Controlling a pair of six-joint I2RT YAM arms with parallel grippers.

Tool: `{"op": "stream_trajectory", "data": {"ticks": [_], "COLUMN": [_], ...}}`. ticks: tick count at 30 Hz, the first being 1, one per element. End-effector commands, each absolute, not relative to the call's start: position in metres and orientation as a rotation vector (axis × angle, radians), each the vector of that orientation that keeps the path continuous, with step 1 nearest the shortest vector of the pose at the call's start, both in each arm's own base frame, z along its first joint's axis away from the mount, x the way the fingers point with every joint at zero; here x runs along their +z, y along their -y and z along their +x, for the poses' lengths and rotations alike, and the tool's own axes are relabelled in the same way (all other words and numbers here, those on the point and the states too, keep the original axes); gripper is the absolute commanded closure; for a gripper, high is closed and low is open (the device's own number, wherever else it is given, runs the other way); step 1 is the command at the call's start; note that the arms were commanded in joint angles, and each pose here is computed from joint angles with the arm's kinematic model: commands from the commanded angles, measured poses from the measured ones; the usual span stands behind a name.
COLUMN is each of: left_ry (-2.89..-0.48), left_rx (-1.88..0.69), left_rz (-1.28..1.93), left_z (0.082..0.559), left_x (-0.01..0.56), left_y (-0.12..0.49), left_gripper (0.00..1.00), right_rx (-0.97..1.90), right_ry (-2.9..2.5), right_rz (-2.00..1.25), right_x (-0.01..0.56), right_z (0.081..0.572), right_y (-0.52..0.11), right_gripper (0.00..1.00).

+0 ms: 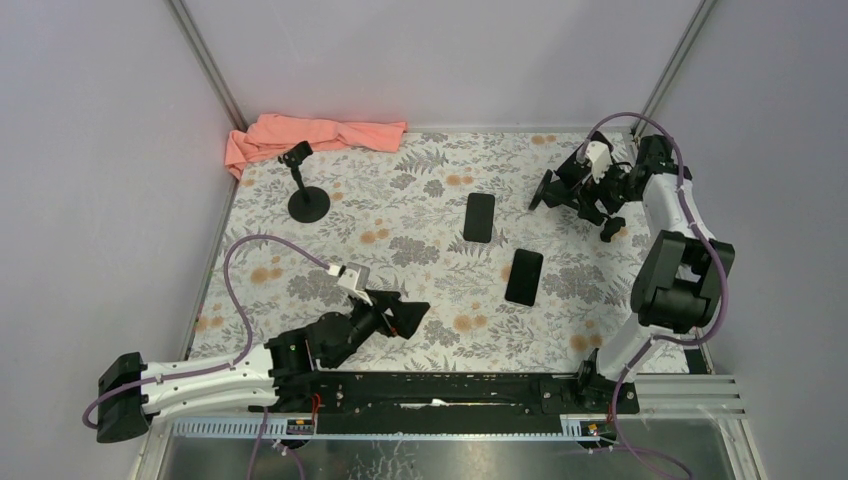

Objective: Place the phone on the phone stand
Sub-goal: Place the phone at the center of the board, then pick up the phone stand at the center of the board.

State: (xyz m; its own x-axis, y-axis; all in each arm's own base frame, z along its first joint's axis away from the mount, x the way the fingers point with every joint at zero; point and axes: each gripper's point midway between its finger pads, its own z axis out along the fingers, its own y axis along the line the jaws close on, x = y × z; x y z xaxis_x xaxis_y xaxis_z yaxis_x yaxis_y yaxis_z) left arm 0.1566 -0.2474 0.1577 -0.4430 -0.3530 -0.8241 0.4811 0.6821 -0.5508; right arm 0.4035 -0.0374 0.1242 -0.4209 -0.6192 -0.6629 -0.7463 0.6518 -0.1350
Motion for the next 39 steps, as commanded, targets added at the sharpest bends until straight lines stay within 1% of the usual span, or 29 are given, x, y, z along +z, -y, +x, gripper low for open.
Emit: {"op": "stream_trajectory", "data": {"ticks": [1, 9, 14, 16, 24, 30, 35, 39], "left_ry": [-1.763, -1.788, -1.79, -1.791, -1.796, -1.802, -1.791, -1.756], "left_rx": [-1.002, -0.99, -0.98, -0.979, -0.971, -0.978, -1.011, -1.075], "left_rz": [0.035, 0.038, 0.04, 0.04, 0.046, 0.06, 0.061, 0.063], "left_z": [0.158, 0.158, 0.159, 0.16, 0.161, 0.16, 0.158, 0.154], "left_x": [0.164, 0.161, 0.161, 0.162, 0.162, 0.165, 0.171, 0.182], "left_y": [0.247, 0.249, 0.249, 0.25, 0.253, 0.258, 0.261, 0.265], "left_gripper": [0.01, 0.01, 0.01, 0.01, 0.01, 0.01, 0.01, 0.01], "right_rx": [0.091, -0.022, -0.089, -0.101, -0.055, -0.051, -0.066, -0.067], "right_ry": [-2.139, -2.167, -2.171, -2.177, -2.219, -2.212, -2.149, -2.058], "right_rz": [-1.224, -1.372, -1.409, -1.424, -1.462, -1.467, -1.44, -1.405], "right_x": [0.123, 0.087, 0.071, 0.064, 0.04, 0.034, 0.057, 0.097], "right_z": [0.427, 0.442, 0.45, 0.451, 0.446, 0.442, 0.442, 0.434], "right_y": [0.053, 0.043, 0.04, 0.041, 0.035, 0.032, 0.026, 0.015], "right_gripper": [0.13, 0.16, 0.2, 0.24, 0.49, 0.75, 0.91, 1.0]}}
